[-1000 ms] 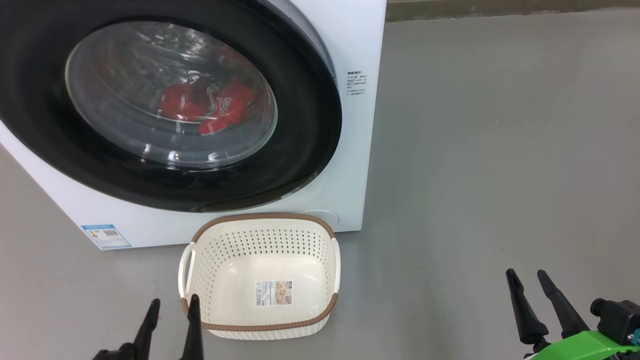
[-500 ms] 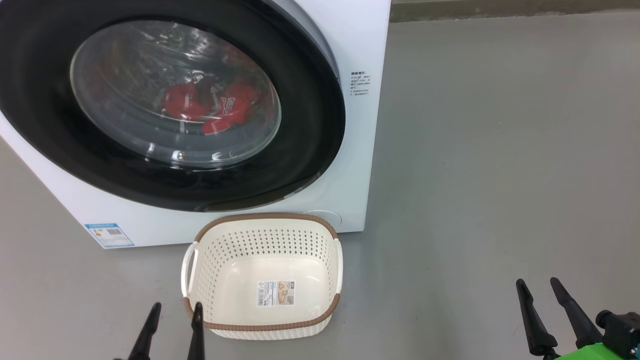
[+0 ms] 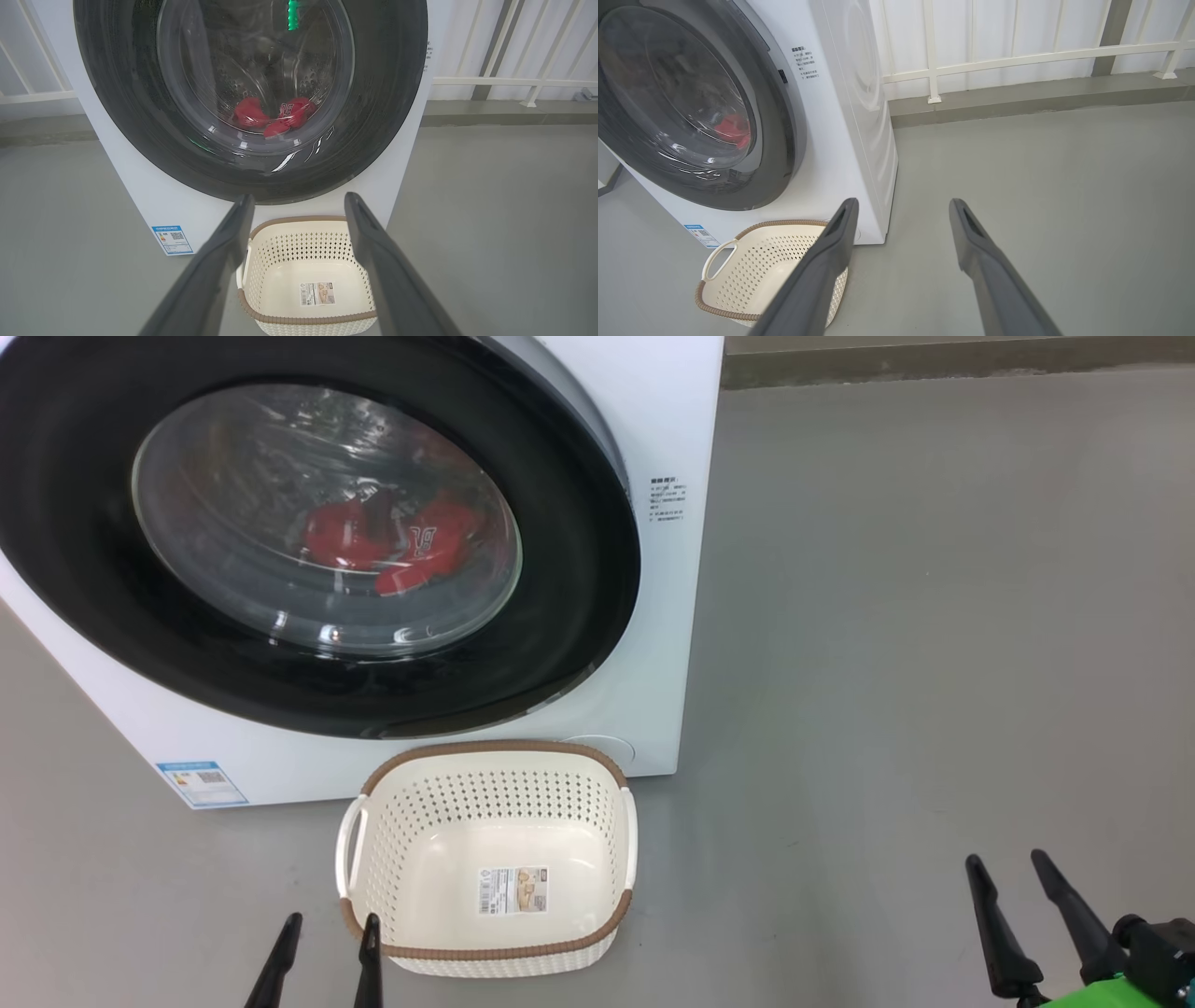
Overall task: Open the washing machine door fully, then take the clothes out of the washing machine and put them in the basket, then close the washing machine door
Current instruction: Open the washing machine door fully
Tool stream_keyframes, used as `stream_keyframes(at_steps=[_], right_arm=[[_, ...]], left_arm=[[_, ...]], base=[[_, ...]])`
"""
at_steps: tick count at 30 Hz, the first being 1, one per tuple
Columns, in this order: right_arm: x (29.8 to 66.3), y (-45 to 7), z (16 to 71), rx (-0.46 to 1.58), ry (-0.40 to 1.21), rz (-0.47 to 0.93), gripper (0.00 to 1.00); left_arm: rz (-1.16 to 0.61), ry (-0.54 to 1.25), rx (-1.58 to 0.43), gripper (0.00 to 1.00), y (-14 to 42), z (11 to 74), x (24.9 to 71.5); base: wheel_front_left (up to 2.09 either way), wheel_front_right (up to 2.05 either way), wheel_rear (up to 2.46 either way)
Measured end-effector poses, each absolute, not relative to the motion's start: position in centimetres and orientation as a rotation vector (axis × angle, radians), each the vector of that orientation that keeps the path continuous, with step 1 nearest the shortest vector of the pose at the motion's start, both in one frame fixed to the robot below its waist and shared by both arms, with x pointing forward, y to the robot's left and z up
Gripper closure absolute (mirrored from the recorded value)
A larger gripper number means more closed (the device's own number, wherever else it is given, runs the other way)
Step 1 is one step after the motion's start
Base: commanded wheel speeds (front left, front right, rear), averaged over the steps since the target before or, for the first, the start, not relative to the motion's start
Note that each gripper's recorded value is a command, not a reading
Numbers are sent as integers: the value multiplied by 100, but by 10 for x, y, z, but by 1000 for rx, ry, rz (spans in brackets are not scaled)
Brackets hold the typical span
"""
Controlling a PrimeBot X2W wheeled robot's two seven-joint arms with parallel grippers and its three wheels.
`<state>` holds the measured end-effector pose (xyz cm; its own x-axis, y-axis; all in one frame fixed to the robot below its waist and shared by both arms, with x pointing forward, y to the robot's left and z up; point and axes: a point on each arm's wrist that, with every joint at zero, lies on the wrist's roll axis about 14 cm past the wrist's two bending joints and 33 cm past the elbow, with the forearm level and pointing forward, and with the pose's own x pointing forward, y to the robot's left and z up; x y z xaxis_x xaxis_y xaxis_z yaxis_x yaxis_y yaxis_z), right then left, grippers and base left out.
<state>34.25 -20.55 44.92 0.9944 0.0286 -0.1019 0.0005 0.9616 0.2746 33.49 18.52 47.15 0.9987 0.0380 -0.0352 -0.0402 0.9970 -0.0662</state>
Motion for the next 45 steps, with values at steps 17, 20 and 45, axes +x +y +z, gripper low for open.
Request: stream_keyframes(at_steps=[17, 20, 45], right_arm=[[404, -170, 526, 576, -128, 98, 100], [427, -163, 555, 586, -199, 152, 100], [566, -59, 617, 1078, 76, 665, 100]], left_arm=[[11, 57, -106, 0, 173, 465, 338], [6, 53, -107, 0, 171, 466, 343], [18, 102, -122, 0, 175, 445, 399]], base=[[0, 0, 0], [0, 0, 0], [0, 0, 0]])
